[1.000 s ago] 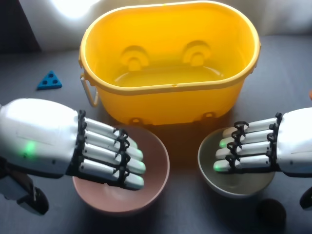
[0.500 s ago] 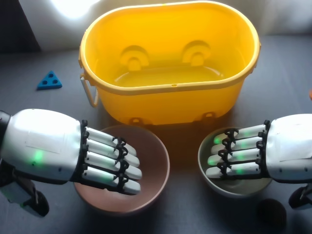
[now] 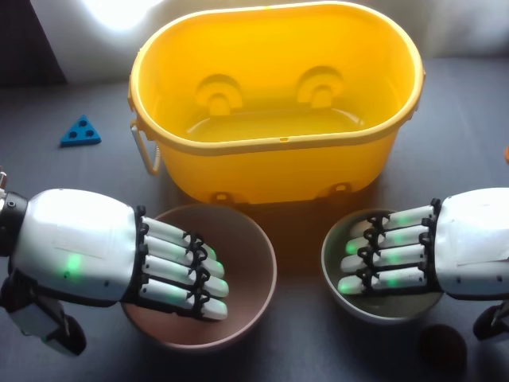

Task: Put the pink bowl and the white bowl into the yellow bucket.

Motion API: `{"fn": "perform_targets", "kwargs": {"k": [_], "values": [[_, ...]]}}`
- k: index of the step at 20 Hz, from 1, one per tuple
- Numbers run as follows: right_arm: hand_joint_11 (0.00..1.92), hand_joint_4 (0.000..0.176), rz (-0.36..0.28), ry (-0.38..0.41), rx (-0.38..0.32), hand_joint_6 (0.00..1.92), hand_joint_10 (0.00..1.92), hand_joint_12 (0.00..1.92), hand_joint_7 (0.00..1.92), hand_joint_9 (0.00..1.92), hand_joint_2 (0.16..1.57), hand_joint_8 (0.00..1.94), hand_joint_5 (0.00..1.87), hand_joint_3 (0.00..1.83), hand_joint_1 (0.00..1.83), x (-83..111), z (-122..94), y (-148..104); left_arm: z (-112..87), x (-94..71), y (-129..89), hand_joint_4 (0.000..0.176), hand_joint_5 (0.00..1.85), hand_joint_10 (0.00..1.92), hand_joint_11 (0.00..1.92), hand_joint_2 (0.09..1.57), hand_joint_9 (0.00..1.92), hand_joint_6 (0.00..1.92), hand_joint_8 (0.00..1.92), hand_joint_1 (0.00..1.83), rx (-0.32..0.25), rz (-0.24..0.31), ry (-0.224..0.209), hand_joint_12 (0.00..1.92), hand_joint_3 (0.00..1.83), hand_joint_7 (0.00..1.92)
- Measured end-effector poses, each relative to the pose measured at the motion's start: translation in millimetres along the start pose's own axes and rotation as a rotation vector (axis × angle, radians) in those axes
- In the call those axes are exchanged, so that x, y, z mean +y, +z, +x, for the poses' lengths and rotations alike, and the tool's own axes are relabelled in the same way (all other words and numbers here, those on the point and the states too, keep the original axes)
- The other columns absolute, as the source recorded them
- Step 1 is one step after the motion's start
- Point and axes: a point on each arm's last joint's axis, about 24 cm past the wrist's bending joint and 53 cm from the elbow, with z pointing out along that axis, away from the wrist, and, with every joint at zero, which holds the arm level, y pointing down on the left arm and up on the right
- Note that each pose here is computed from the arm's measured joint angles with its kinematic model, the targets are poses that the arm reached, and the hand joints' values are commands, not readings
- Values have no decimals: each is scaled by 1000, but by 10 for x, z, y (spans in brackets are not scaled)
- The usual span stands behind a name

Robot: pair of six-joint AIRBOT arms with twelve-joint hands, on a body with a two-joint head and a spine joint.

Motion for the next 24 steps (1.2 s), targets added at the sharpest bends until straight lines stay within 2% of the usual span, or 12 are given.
{"fn": "perform_targets", "kwargs": {"k": [2,4,5,9,10,13,14,15,18,21,23,24], "values": [[0,0,6,1,0,0,0,0,0,0,870,0,0,2,1202,-25,1,5,57,27,1,0,0,0,0,946,0,0,0,1183,13,-9,-2,181,9,0],[0,0,5,1,1,0,0,0,0,0,882,0,0,7,1200,-21,7,20,59,28,10,0,0,0,0,939,0,0,0,1209,13,-8,-3,205,3,0],[5,0,4,2,0,0,0,2,0,0,876,0,0,4,1211,-27,4,23,53,26,21,0,0,0,0,944,0,0,0,1224,10,-7,-4,285,4,0],[33,0,24,5,-4,0,0,21,0,0,852,0,1,0,1196,-110,-16,2,81,37,28,0,0,0,0,980,0,0,0,1209,17,-11,-6,309,9,0],[4,0,27,6,-4,0,0,11,0,0,868,0,0,3,1205,-118,-14,3,81,39,28,0,0,0,0,972,0,0,0,1236,17,-12,-6,444,3,0],[16,0,20,7,-3,0,0,20,0,0,861,0,0,0,1198,-94,-7,26,83,46,28,0,0,0,0,969,0,0,0,1229,16,-15,-5,489,0,0],[16,0,19,7,-3,0,0,22,0,0,862,0,0,1,1215,-90,-6,28,84,48,28,0,0,0,0,971,0,0,0,1230,17,-15,-5,374,1,0],[2,0,19,8,-4,0,0,4,0,0,889,0,0,12,1189,-90,-6,28,84,49,28,0,0,0,0,973,0,0,0,1246,17,-16,-5,351,2,0],[12,0,21,7,-3,0,0,7,0,0,885,0,0,7,1189,-95,-5,28,83,50,28,0,0,0,0,981,0,0,0,1209,17,-16,-5,438,1,0],[48,0,20,7,-3,10,0,28,0,0,886,0,28,5,1186,-94,-5,28,84,49,30,0,0,0,0,986,0,0,0,1236,17,-16,-5,320,3,0],[45,0,20,7,-4,5,0,34,0,0,879,0,23,1,1220,-93,-7,28,108,53,29,0,0,0,0,990,0,0,0,1278,22,-17,-8,334,3,0],[47,0,20,7,-3,7,0,37,0,0,880,0,28,1,1225,-94,-7,28,117,52,33,0,0,0,0,987,0,0,0,1266,25,-16,-7,405,0,0]]}}
